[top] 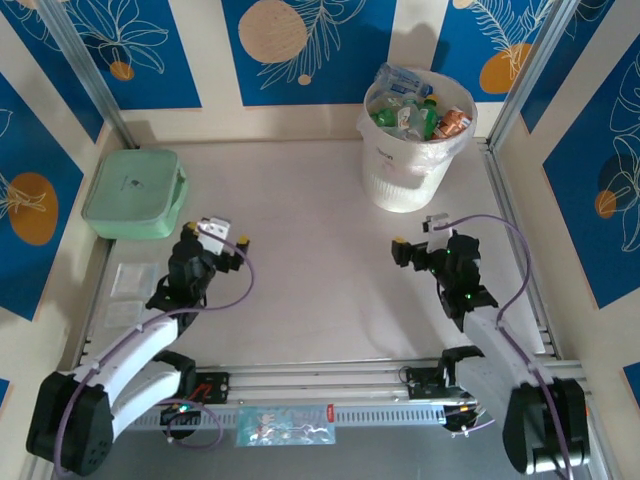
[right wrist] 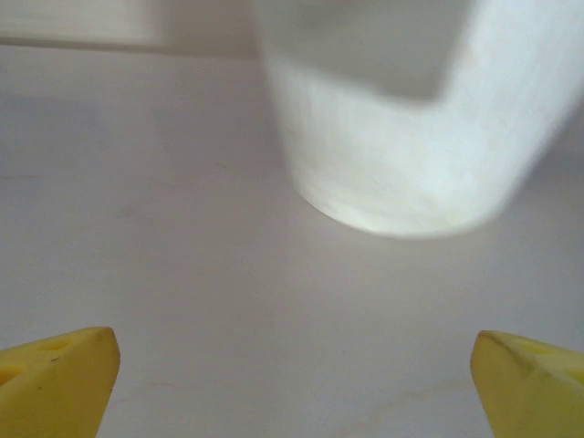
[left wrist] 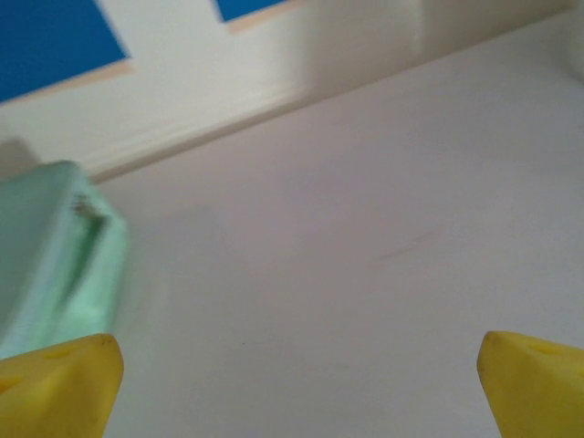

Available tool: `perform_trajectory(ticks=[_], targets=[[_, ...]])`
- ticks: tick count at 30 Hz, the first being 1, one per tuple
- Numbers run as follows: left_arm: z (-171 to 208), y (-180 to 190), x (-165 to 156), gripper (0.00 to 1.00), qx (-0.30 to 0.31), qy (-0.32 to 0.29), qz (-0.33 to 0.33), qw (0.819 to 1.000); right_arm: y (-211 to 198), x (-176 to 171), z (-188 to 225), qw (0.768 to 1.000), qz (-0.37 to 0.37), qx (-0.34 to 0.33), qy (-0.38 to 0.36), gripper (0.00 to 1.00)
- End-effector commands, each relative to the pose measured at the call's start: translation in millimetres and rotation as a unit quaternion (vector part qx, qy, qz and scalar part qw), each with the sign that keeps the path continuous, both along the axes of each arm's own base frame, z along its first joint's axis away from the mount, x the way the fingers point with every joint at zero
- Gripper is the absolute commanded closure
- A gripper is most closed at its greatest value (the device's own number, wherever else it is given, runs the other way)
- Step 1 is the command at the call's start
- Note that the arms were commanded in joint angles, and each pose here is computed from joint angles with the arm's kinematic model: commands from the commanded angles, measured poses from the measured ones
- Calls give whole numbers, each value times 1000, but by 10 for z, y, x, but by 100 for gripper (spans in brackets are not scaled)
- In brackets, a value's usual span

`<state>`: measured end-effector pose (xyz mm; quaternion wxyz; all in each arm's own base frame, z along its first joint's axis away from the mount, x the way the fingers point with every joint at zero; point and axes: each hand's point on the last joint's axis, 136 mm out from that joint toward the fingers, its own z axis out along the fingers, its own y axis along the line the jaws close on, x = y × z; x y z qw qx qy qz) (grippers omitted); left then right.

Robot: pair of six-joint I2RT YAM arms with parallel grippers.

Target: Put the plastic bottles in the bin

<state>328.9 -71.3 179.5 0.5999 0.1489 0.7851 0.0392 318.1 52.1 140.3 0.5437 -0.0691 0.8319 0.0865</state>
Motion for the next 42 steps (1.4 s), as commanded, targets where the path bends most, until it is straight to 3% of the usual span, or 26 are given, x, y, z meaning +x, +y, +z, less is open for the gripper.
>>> perform_trajectory(ticks=[1, 6, 9, 11, 13, 15, 18, 20, 26, 42], targets=[[-104, 283, 88, 1, 29, -5, 28, 999, -292, 206, 34, 997, -69, 19, -29, 1], [-611, 492, 44, 1, -9, 46, 54, 997, -539, 277, -213, 992, -116, 57, 1, 1], [-588, 560, 107, 1, -30, 13, 65, 997, -543, 344, -178, 992, -108, 63, -15, 1], [-478, 599, 178, 1, -71, -46, 72, 994, -595, 371, -117, 988, -118, 89, -50, 1], [-487, 619, 266, 1, -108, -44, 79, 990, -560, 403, -103, 988, -103, 99, -66, 1], [-560, 539, 329, 1, -110, -47, 55, 991, -469, 452, -126, 991, -77, 84, -68, 1], [-694, 613, 386, 1, -116, -68, 72, 988, -418, 483, -246, 991, -63, 78, -85, 1], [-769, 537, 456, 1, -114, -21, 50, 992, -390, 509, -312, 990, -55, 82, -97, 1], [-884, 435, 682, 1, -105, 44, 27, 993, -294, 772, -476, 998, -58, 40, -2, 1], [-883, 319, 665, 1, -97, 42, 0, 994, -194, 775, -454, 999, -18, 45, -5, 1]])
